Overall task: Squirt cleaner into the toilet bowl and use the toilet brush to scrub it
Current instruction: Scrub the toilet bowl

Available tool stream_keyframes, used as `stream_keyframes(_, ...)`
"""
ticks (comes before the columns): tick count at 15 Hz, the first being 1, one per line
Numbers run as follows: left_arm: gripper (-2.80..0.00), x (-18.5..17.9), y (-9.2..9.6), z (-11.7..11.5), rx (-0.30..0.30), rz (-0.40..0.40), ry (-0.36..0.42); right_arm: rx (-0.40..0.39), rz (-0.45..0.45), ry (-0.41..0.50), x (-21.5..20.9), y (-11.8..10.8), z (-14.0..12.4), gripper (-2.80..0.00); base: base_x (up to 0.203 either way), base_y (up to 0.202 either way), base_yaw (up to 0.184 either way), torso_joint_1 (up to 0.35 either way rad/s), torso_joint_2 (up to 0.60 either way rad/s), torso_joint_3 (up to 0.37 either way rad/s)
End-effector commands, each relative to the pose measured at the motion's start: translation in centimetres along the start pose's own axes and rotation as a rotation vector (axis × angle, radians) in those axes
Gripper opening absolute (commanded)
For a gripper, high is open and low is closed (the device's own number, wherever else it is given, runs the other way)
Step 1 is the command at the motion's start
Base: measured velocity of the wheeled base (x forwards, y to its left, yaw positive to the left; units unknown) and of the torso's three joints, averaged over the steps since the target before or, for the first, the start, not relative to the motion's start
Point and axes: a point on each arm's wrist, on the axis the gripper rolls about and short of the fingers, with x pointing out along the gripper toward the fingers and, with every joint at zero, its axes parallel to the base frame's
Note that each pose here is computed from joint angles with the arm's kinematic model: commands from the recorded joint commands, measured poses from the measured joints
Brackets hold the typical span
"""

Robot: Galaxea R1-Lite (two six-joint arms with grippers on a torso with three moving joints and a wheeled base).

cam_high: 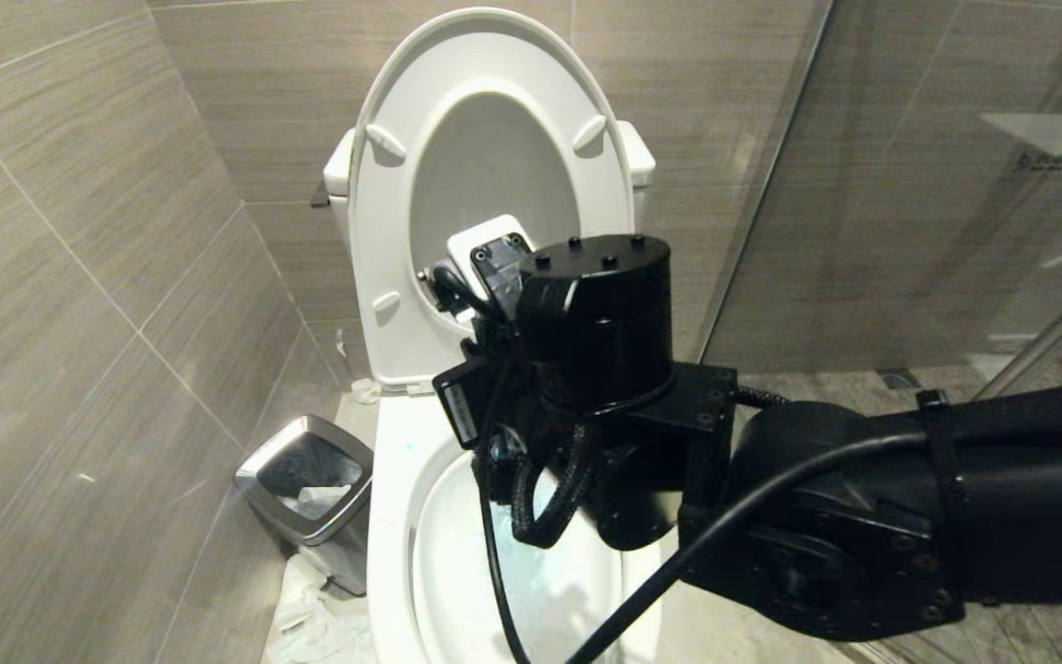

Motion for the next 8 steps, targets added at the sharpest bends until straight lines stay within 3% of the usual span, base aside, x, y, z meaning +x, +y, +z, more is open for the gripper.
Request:
stream_keyframes(1, -2.80, 0.0, 0.0, 0.0, 0.000, 0.001, 0.001, 0.026, 0.005, -0.047, -1.1, -0.9, 2.7, -2.80, 0.000, 0.000, 0.000, 0.000, 0.00, 0.000)
stream_keyframes(4, -2.80, 0.0, 0.0, 0.0, 0.000, 0.001, 0.001, 0.019, 0.058, -0.042, -2.0, -1.6, 4.6, -2.80, 0.000, 0.000, 0.000, 0.000, 0.00, 0.000)
stream_keyframes(8, -2.80, 0.0, 0.0, 0.0, 0.000, 0.000, 0.001, 0.027, 0.073, -0.052, -2.3, -2.7, 5.1, -2.80, 0.000, 0.000, 0.000, 0.000, 0.00, 0.000)
